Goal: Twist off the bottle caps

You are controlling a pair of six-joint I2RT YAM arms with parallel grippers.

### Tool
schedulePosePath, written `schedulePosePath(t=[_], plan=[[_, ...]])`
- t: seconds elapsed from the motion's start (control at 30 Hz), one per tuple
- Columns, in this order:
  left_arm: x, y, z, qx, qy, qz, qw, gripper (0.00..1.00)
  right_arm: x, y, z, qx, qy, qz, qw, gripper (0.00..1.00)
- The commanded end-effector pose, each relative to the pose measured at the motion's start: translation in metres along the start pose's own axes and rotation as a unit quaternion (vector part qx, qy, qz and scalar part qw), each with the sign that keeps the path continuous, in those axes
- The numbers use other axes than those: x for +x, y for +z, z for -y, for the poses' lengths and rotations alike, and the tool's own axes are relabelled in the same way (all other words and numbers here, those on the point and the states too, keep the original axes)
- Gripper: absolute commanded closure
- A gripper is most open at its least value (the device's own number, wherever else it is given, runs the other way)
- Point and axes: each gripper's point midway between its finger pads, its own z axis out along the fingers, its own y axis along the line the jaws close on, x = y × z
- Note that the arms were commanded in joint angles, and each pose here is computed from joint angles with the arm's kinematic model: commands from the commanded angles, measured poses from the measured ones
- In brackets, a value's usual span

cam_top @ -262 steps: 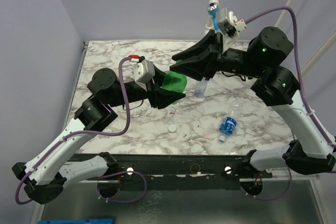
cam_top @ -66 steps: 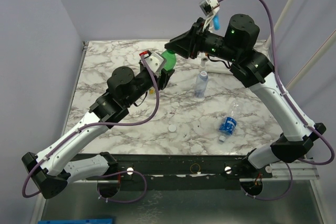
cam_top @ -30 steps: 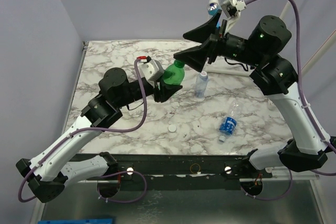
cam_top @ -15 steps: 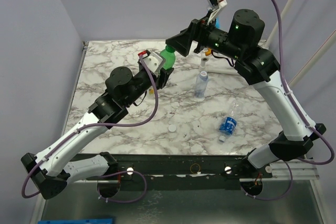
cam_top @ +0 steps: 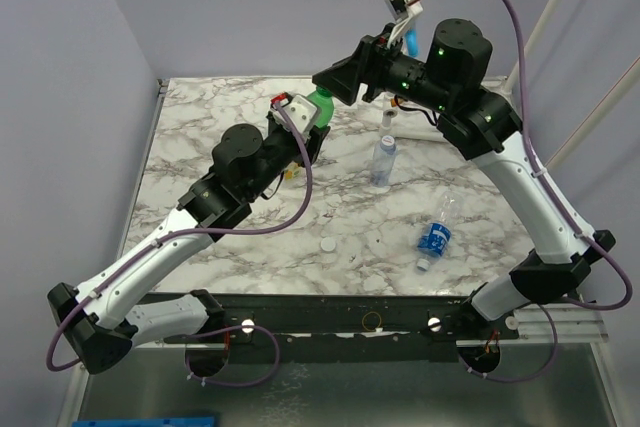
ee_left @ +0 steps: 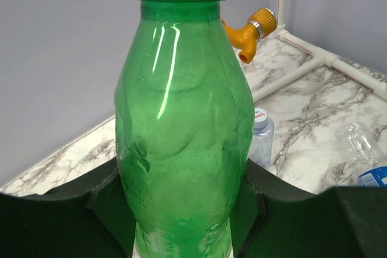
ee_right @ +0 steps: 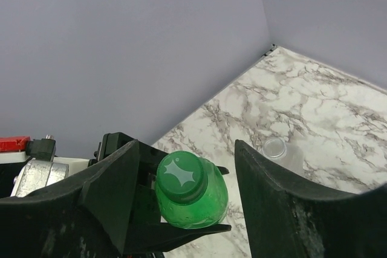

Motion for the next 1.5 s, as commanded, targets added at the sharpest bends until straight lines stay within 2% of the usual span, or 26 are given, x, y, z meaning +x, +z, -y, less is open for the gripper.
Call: schedulePosePath(t=[0.0, 0.1, 0.3, 0.37, 0.43, 0.5, 0.67, 0.77, 0.93, 1.1, 1.2, 1.3, 1.4, 1.43, 1.47], plan=[[-0.009, 0.002, -0.008, -0.022, -0.01, 0.01, 1.0, 1.0, 0.007, 0.006, -0.001, -0.012, 0.002, -0.009, 1.0, 0.34], [-0.012, 0.002, -0.007, -0.021, -0.013, 0.013, 1.0, 1.0, 0.01, 0.007, -0.001, -0.014, 0.001, -0.016, 1.0, 0.35], [-0.023, 0.003, -0.006, -0.017, -0.023, 0.023, 0.999, 1.0, 0.023, 0.014, 0.008, -0.004, 0.001, -0.038, 0.999, 0.54], [-0.026, 0.002, -0.006, -0.015, -0.029, 0.027, 0.999, 1.0, 0.025, 0.015, 0.01, 0.0, -0.001, -0.042, 0.999, 0.66], [-0.03, 0.001, -0.003, -0.005, -0.036, 0.03, 0.999, 1.0, 0.023, 0.014, 0.012, 0.007, -0.005, -0.039, 0.999, 0.87], [-0.034, -0.002, 0.003, 0.011, -0.044, 0.035, 0.998, 1.0, 0.019, 0.01, 0.01, 0.006, -0.013, -0.034, 0.999, 0.99], [-0.042, -0.015, 0.022, 0.067, -0.065, 0.05, 0.994, 1.0, 0.008, -0.005, -0.013, -0.041, -0.043, -0.024, 0.998, 0.99], [-0.048, -0.029, 0.043, 0.13, -0.081, 0.058, 0.987, 1.0, 0.009, -0.022, -0.041, -0.116, -0.074, -0.023, 0.99, 0.99], [-0.062, -0.076, 0.097, 0.303, -0.113, 0.065, 0.944, 1.0, 0.015, -0.069, -0.099, -0.276, -0.128, -0.014, 0.953, 0.99], [-0.066, -0.115, 0.129, 0.433, -0.103, 0.044, 0.895, 1.0, 0.02, -0.097, -0.124, -0.349, -0.14, -0.028, 0.926, 0.99], [-0.064, -0.128, 0.137, 0.468, -0.099, 0.039, 0.878, 1.0, 0.026, -0.106, -0.13, -0.376, -0.139, -0.038, 0.916, 0.99], [-0.06, -0.129, 0.137, 0.47, -0.096, 0.035, 0.877, 1.0, 0.029, -0.108, -0.131, -0.381, -0.138, -0.042, 0.914, 0.99], [-0.059, -0.121, 0.13, 0.442, -0.093, 0.035, 0.891, 1.0, 0.027, -0.103, -0.125, -0.354, -0.136, -0.036, 0.925, 0.99], [-0.057, -0.116, 0.125, 0.424, -0.091, 0.034, 0.9, 1.0, 0.023, -0.098, -0.119, -0.329, -0.135, -0.03, 0.934, 0.91], [-0.055, -0.111, 0.121, 0.407, -0.088, 0.033, 0.909, 1.0, 0.018, -0.092, -0.111, -0.299, -0.133, -0.021, 0.945, 0.64]])
